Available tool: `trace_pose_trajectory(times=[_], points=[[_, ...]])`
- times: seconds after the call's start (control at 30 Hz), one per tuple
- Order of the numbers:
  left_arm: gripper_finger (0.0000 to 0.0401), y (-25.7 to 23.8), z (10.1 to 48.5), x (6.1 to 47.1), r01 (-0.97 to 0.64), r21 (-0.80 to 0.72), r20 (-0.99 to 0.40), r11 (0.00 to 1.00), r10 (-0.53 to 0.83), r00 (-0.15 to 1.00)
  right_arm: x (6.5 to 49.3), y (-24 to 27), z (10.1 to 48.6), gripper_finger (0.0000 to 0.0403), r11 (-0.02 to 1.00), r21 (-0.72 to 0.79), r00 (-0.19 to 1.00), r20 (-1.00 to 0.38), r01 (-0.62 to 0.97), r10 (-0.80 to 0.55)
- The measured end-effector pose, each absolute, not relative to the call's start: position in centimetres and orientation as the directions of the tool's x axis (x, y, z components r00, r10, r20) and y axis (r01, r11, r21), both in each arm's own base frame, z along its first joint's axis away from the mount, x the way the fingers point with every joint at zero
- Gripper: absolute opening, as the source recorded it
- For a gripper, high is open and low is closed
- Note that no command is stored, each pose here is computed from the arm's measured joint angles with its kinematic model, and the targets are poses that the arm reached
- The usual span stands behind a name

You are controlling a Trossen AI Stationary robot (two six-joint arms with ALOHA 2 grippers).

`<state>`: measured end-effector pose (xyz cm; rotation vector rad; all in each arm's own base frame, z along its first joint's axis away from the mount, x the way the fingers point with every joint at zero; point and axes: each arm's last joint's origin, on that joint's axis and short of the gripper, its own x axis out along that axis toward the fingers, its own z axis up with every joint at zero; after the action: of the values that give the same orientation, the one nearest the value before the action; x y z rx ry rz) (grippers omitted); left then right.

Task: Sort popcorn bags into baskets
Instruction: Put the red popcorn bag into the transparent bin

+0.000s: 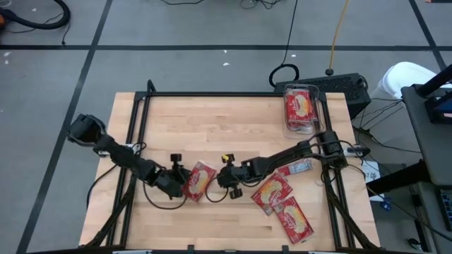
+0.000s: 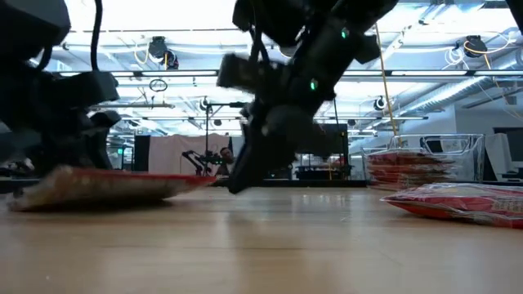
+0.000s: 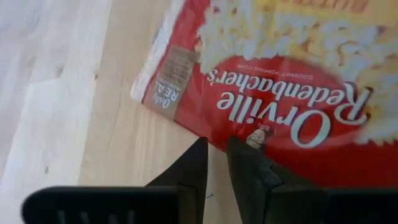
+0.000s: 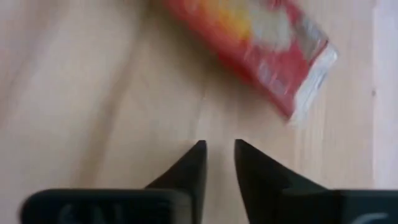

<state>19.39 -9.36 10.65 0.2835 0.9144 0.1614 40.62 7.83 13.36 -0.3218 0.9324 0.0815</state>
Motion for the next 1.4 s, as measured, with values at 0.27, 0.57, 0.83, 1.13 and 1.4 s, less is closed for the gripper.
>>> trace_pose_trajectory(times=[0.27,0.57,0.83,1.13,1.4], points=[[0.006,-9.6,9.9,20.2,-0.029,0.293,-0.741,0.956,0.246,0.625,41.2,8.1,13.2,0.0184,0.895,-0.418,0.655,-0.722,-0.158,-0.221],[0.006,-9.6,9.9,20.2,-0.061,0.26,-0.743,0.964,0.24,0.625,41.8,8.6,12.6,0.0179,0.8,-0.483,0.742,-0.666,-0.356,-0.072],[0.006,-9.7,10.1,20.7,-0.104,0.178,-0.723,0.979,0.202,0.661,42.2,8.6,11.6,0.0048,0.756,-0.534,0.758,-0.648,-0.379,-0.077],[0.0061,-9.1,14.1,20.3,-0.178,0.077,-0.687,0.981,0.182,0.703,41.2,8.5,13.7,0.0026,0.674,-0.65,0.732,-0.639,-0.351,-0.235],[0.0063,-7.3,15.7,18.9,-0.324,0.002,-0.62,0.946,0.255,0.742,39.3,8.9,17.6,0.0006,0.512,-0.772,0.705,-0.598,-0.377,-0.382]])
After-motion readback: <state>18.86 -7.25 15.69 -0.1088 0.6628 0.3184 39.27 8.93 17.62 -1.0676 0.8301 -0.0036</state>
